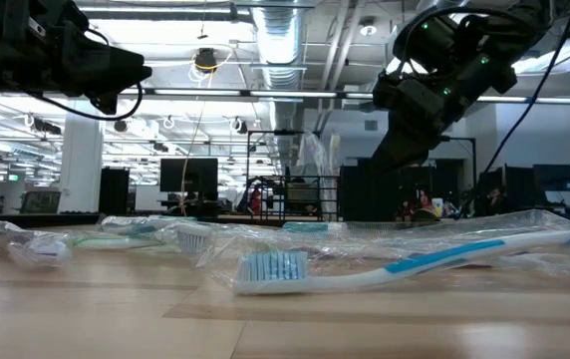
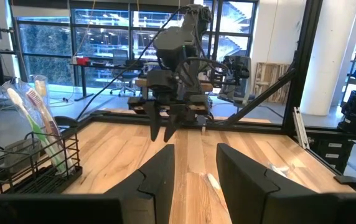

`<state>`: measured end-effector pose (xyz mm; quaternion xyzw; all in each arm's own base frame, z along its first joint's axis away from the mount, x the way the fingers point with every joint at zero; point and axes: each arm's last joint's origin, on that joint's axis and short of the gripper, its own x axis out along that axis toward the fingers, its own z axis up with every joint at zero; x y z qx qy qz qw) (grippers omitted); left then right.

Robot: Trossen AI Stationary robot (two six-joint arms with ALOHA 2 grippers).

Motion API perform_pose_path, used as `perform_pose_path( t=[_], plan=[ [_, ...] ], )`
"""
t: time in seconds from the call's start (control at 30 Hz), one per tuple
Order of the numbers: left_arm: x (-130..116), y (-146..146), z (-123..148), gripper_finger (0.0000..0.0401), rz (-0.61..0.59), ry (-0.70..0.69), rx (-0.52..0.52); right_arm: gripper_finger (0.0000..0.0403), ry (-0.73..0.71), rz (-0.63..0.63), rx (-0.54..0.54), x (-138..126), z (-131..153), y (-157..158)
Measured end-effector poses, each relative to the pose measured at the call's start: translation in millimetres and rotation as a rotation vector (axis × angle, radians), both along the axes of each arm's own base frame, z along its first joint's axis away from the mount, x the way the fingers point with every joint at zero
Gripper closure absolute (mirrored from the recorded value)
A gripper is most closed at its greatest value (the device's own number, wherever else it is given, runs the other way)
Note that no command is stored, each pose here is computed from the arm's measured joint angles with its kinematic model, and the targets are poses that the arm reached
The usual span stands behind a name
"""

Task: Pick & Place toothbrushing station
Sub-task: Put the bottom blue mouthwash into the mesh organizer

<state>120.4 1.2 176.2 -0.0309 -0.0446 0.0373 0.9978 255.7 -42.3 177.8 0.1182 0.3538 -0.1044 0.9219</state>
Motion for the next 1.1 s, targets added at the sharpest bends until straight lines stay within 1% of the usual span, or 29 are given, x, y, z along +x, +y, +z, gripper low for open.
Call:
perform_pose_path(
  t=[0.13,0.2,0.3,0.4,0.53,0.67,0.73,1.1],
  plan=[
    [0,0,0,0.0288,0.0,-0.001,0.0,0.0285,0.028,-0.035,0.005,6,-11,6],
    [0,0,0,0.0288,0.0,0.0,0.0,0.0285,0.008,-0.028,0.006,15,-19,8],
    [0,0,0,0.0288,0.0,-0.001,0.0,0.0285,0.052,-0.019,0.011,21,-38,9],
    [0,0,0,0.0288,0.0,-0.001,0.0,0.0285,0.046,-0.022,0.009,29,-47,8],
    [0,0,0,0.0288,0.0,-0.002,0.0,0.0285,0.09,-0.03,0.011,35,-61,6],
    [0,0,0,0.0288,0.0,-0.002,0.0,0.0285,0.111,-0.027,0.015,37,-70,6],
    [0,0,0,0.0288,0.0,-0.002,0.0,0.0285,0.098,-0.027,0.014,40,-73,6],
    [0,0,0,0.0288,0.0,-0.003,0.0,0.0285,0.063,-0.054,-0.006,44,-78,1]
  ],
)
